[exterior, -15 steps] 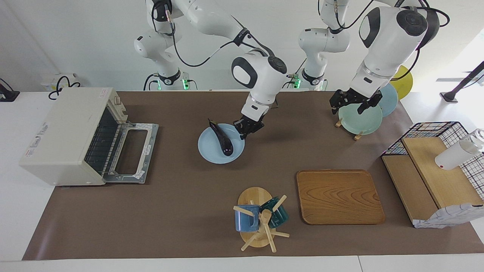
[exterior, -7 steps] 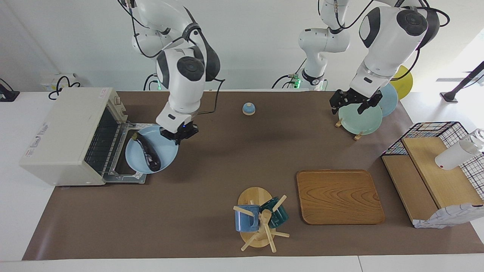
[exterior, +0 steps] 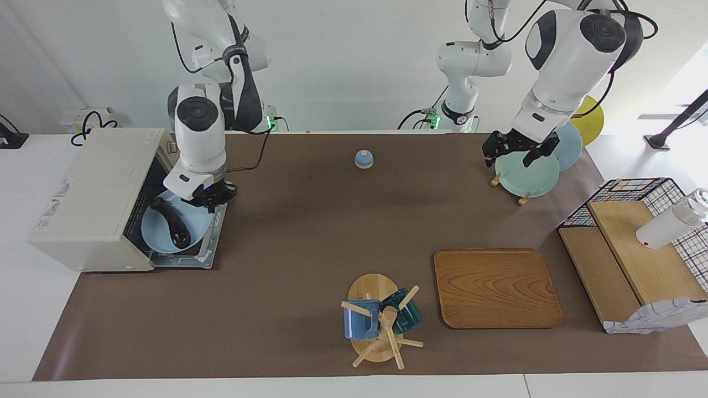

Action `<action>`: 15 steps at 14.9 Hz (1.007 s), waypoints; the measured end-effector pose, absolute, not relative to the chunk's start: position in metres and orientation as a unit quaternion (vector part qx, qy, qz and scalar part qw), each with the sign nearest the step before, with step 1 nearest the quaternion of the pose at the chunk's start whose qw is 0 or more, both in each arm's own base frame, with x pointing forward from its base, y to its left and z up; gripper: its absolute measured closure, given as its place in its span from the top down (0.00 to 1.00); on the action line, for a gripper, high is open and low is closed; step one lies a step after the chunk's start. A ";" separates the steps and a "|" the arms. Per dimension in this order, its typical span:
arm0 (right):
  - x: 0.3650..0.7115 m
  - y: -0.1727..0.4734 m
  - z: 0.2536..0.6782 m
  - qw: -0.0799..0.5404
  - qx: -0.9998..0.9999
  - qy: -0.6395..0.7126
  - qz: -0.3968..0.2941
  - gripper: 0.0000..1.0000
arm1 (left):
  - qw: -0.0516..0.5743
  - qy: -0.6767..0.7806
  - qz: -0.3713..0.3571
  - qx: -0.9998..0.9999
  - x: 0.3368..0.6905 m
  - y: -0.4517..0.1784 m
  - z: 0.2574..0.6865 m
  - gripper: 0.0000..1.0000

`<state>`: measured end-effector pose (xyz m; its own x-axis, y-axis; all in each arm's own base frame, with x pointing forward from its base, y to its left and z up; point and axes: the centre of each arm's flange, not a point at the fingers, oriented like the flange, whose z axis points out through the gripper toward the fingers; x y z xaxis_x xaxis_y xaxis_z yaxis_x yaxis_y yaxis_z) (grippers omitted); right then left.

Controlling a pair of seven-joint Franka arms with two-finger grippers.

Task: Put eggplant into oven
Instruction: 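Carry the eggplant with the right gripper into the open oven, then release the eggplant inside the oven and pull the right gripper back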

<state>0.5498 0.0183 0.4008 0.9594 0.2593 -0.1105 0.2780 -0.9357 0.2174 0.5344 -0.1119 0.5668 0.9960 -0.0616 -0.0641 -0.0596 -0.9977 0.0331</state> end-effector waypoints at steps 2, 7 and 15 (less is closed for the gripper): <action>0.541 -0.017 0.394 0.111 0.984 0.132 -0.049 0.02 | 0.016 -0.030 -0.033 0.999 0.534 -0.112 0.567 1.00; 0.525 -0.024 0.386 0.107 0.984 0.128 -0.055 0.02 | 0.016 -0.030 -0.033 0.999 0.534 -0.112 0.567 1.00; 0.513 -0.034 0.372 0.101 0.987 0.115 -0.051 0.03 | 0.016 -0.030 -0.033 0.999 0.534 -0.112 0.567 1.00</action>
